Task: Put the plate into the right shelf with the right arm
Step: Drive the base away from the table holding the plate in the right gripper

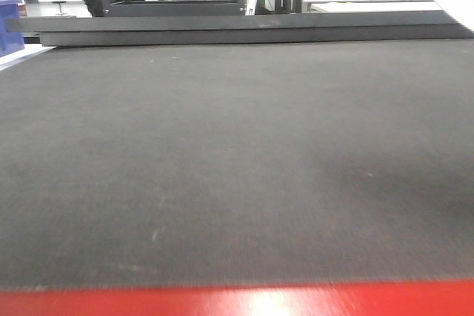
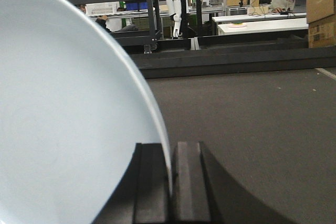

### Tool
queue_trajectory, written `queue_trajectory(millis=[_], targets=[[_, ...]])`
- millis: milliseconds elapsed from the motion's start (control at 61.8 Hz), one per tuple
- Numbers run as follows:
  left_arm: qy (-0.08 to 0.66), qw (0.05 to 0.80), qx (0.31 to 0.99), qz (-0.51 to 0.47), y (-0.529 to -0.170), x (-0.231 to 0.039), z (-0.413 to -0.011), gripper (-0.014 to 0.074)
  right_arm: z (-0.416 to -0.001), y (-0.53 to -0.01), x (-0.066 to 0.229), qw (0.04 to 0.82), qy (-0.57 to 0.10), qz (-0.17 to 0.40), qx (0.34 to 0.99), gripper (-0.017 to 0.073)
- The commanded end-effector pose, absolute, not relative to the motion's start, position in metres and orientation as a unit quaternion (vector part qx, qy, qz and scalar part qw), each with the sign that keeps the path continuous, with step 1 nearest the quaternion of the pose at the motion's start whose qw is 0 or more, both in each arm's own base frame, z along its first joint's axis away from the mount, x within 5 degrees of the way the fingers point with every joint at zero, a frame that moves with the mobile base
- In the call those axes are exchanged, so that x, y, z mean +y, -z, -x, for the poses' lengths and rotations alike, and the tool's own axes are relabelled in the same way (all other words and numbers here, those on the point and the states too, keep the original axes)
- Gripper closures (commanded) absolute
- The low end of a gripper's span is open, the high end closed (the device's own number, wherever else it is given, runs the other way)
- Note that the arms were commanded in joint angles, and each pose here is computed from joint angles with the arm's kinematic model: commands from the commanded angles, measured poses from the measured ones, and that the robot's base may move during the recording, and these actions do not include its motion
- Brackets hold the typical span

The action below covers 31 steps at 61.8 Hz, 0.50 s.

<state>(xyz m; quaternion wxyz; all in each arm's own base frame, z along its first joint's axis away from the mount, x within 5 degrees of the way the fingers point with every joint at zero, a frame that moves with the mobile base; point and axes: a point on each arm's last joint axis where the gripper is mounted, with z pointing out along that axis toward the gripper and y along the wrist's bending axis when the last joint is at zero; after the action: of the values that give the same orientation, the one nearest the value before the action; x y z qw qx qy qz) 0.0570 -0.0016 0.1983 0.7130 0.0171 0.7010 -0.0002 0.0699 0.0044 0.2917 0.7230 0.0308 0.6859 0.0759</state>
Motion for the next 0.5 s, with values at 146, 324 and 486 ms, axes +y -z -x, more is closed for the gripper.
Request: queue_trajectory(millis=[146, 324, 486], targets=[[0.002, 0.744, 0.669, -0.007, -0.2035, -0.0006, -0.0562, 0.0722, -0.0676, -0.3105, 0.003, 0.764, -0.073, -0.032, 0.641, 0.0494], [0.002, 0.744, 0.669, -0.007, -0.2035, -0.0006, -0.0562, 0.0722, -0.0676, -0.3105, 0.003, 0.764, -0.073, -0.032, 0.641, 0.0494], [0.002, 0.744, 0.669, -0.007, -0.2035, -0.0006, -0.0562, 0.0722, -0.0676, -0.3105, 0.003, 0.764, -0.073, -0.032, 0.641, 0.0494]])
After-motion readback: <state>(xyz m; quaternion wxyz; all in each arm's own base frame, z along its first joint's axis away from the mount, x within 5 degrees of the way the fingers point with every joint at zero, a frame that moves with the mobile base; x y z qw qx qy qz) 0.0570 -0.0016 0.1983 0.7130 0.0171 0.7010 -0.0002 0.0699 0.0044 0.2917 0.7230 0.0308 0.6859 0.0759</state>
